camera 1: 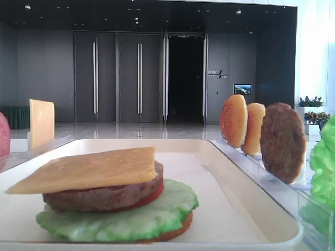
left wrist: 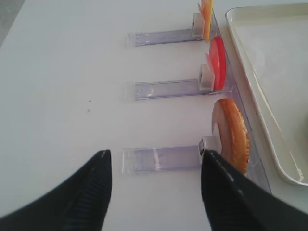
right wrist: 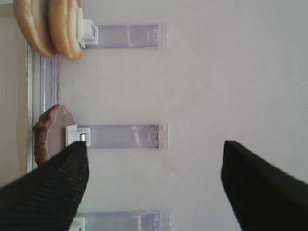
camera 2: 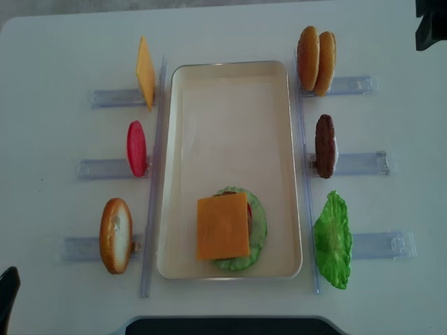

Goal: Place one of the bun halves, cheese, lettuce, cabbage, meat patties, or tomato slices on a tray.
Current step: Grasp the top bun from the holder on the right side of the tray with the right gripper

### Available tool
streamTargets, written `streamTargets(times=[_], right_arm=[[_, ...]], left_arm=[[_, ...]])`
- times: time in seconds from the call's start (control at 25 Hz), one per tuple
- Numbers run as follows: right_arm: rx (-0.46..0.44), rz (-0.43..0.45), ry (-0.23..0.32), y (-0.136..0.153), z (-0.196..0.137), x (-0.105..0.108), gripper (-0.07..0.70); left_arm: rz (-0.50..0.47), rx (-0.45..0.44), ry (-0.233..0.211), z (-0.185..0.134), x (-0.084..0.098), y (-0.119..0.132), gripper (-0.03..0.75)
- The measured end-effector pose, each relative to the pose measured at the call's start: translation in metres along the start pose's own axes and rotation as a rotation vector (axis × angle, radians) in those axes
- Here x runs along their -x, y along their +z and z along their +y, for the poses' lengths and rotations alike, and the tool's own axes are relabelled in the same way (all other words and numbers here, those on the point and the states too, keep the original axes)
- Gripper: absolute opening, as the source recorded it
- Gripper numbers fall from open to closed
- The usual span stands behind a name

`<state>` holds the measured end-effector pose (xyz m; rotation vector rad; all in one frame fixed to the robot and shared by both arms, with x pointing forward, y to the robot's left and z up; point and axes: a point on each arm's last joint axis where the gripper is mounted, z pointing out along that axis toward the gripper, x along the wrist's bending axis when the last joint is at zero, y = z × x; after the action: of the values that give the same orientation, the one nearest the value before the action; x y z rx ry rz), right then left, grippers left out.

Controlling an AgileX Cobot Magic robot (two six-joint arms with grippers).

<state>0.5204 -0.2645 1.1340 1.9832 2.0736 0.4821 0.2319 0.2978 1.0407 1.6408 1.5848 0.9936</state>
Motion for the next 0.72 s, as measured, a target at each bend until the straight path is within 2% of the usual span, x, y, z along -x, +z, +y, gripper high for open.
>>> streamTargets(times=[0.32,0.72], right_arm=[[-0.001,-0.020,-0.025,0.025,0.047,-0.001,0.542],[-0.010,-0.023,-0.043,0.045,0.069,-0.001,0.542]], left_arm=[[0.001,0.000,-0.008,0.000,0.000,0.000,0.450],[0.001,0.000,-0.009,0.000,0.000,0.000,0.450]])
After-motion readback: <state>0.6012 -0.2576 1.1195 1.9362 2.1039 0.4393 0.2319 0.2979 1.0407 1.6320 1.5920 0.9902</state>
